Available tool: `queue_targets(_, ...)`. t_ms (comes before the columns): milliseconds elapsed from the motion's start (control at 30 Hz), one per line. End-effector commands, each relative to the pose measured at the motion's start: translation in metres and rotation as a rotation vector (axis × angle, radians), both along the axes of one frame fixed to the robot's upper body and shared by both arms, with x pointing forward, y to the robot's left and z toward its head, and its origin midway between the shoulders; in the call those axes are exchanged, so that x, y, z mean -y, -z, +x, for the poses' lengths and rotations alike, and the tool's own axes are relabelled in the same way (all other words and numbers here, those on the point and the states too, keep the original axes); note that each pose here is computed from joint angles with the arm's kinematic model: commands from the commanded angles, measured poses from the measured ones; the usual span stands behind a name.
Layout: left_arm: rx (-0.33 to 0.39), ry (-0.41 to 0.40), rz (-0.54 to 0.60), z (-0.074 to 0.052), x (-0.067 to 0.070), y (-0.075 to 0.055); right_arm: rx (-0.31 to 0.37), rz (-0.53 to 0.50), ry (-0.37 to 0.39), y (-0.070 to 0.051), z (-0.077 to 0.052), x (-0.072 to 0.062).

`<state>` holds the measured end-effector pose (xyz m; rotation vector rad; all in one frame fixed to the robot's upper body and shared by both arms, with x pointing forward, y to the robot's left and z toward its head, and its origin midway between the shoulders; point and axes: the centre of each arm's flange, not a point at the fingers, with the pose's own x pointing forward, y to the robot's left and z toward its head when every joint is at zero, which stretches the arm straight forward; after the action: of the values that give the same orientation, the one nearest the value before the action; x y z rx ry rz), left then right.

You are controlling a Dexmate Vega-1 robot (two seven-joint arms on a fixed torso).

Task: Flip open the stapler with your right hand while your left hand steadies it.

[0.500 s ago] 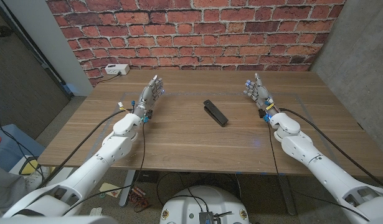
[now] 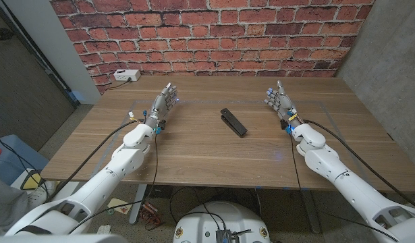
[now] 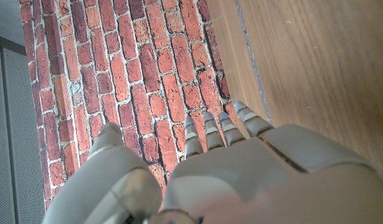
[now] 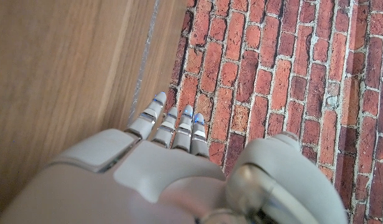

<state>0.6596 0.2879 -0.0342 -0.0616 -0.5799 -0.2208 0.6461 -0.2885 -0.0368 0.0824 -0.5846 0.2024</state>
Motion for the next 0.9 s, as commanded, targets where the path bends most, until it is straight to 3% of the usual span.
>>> queue_targets(33,0.014,-0.014,-0.02,-0.005,-0.004,0.004,0.016,-0.021,-0.005,0.003,-0.003,-0.009)
queue_targets(233,0.009,-0.026,-0.018,-0.006,-0.009,0.007,0.016,-0.101,0.054,-0.001,-0.011,-0.004)
queue_targets(433,0.018,-0.031,-0.028,-0.004,-0.012,0.009,0.014,-0.096,0.056,0.0,-0.011,-0.003)
queue_targets(533,0.018,-0.035,-0.027,-0.004,-0.014,0.01,0.022,-0.078,0.064,0.002,-0.01,-0.005)
queue_targets(900,0.028,-0.039,-0.038,-0.007,-0.021,0.014,0.011,-0.18,0.103,-0.005,-0.01,-0.019)
